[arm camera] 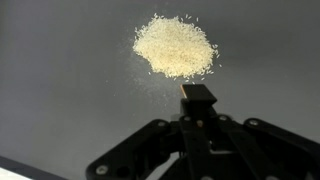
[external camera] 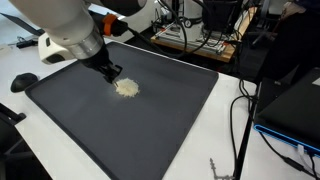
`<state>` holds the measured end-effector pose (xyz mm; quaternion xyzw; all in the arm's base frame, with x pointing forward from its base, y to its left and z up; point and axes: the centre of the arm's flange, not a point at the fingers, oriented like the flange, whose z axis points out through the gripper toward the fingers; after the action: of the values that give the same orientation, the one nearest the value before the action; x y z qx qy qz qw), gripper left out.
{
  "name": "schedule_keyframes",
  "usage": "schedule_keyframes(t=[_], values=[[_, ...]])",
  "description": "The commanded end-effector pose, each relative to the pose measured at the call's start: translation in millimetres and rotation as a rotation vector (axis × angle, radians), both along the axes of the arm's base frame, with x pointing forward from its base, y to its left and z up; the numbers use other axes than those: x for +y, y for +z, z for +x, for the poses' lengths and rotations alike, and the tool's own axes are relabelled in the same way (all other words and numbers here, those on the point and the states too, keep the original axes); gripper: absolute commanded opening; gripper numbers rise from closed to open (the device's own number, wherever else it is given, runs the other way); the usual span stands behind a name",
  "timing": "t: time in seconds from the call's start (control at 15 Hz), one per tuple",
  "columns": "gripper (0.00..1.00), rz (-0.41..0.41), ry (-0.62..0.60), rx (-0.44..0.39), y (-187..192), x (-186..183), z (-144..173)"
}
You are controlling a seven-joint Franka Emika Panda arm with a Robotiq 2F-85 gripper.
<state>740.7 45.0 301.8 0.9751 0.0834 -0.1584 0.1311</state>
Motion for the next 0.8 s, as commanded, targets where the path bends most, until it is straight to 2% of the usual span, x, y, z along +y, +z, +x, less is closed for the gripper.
schedule_keyframes(t=[0.0, 0.27, 0.47, 0.73], values=[[0.03, 0.134, 0.004, -0.023, 8, -26, -36], [0.03, 0.246, -0.008, -0.081, 2, -56, -48], [0.03, 0.371, -0.054, -0.15, -7, -85, -61], [0.03, 0.472, -0.108, -0.223, -14, -120, -85]])
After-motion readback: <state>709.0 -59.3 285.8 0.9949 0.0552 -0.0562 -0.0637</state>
